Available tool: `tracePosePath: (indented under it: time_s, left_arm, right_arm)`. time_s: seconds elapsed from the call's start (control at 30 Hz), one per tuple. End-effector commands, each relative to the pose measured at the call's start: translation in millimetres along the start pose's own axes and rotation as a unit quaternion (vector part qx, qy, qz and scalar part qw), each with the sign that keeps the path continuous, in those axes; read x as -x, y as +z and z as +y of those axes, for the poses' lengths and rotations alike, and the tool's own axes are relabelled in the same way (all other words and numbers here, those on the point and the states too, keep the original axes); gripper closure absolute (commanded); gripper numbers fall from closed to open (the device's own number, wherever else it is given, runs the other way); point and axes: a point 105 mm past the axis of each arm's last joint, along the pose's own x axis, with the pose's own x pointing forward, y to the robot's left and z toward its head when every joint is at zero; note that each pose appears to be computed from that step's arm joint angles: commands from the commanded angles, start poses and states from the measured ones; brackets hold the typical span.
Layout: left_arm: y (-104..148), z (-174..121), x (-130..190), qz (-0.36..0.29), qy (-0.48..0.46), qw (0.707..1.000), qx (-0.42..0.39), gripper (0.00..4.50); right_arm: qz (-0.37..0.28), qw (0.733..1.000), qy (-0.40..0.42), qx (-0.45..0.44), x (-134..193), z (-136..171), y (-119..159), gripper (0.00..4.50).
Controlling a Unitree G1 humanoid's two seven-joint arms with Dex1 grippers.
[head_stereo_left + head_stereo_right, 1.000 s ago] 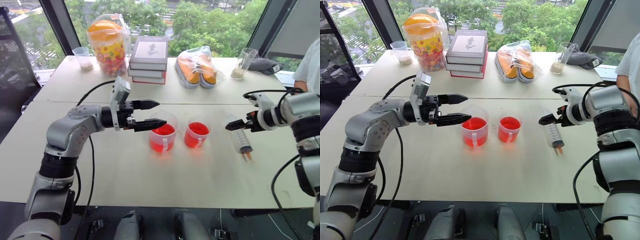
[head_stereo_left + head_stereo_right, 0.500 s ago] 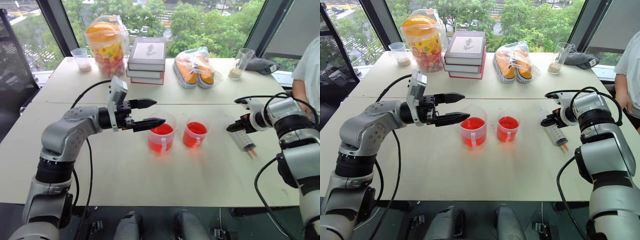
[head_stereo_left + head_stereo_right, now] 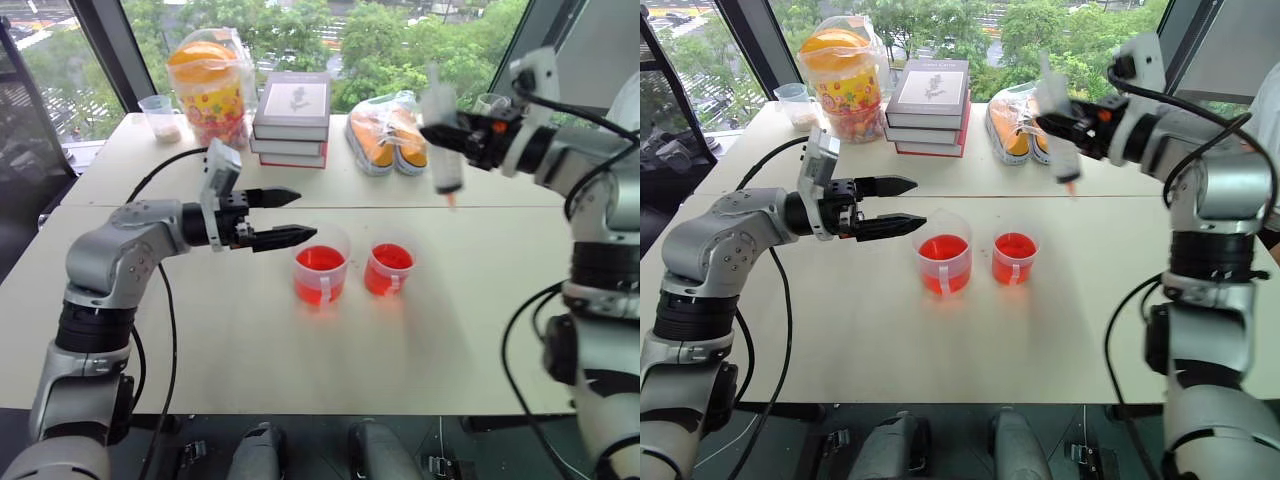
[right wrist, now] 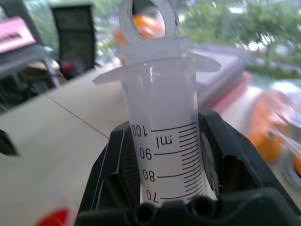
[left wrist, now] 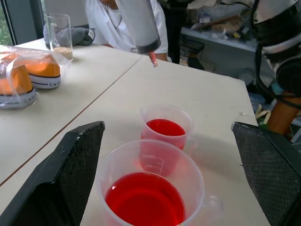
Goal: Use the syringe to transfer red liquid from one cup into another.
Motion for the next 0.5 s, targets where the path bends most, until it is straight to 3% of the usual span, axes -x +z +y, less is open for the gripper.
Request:
tracePosePath:
  time_s: [0.03, 0.2, 0.3, 0.5]
  left_arm:
    - [26.8, 4.7, 9.8, -0.024, 0.003, 0.999, -0.029, 0.0]
    - [36.1, 9.6, 11.7, -0.034, 0.0, 0.999, -0.019, 0.0]
    - [36.0, 10.4, 14.3, -0.027, -0.002, 0.999, -0.021, 0.0]
    - [38.6, 4.0, 15.2, -0.023, -0.004, 0.999, -0.026, 0.0]
  right_arm:
    - [-0.108, 0.993, 0.051, -0.009, -0.3, 35.4, 35.6, 3.11]
    - [-0.182, 0.976, 0.106, -0.051, -19.1, 76.9, 35.5, 3.11]
    - [-0.19, 0.97, 0.137, -0.064, -26.0, 96.2, 20.8, 3.11]
    - [-0.172, 0.974, 0.125, -0.077, -32.6, 112.4, -30.2, 3.11]
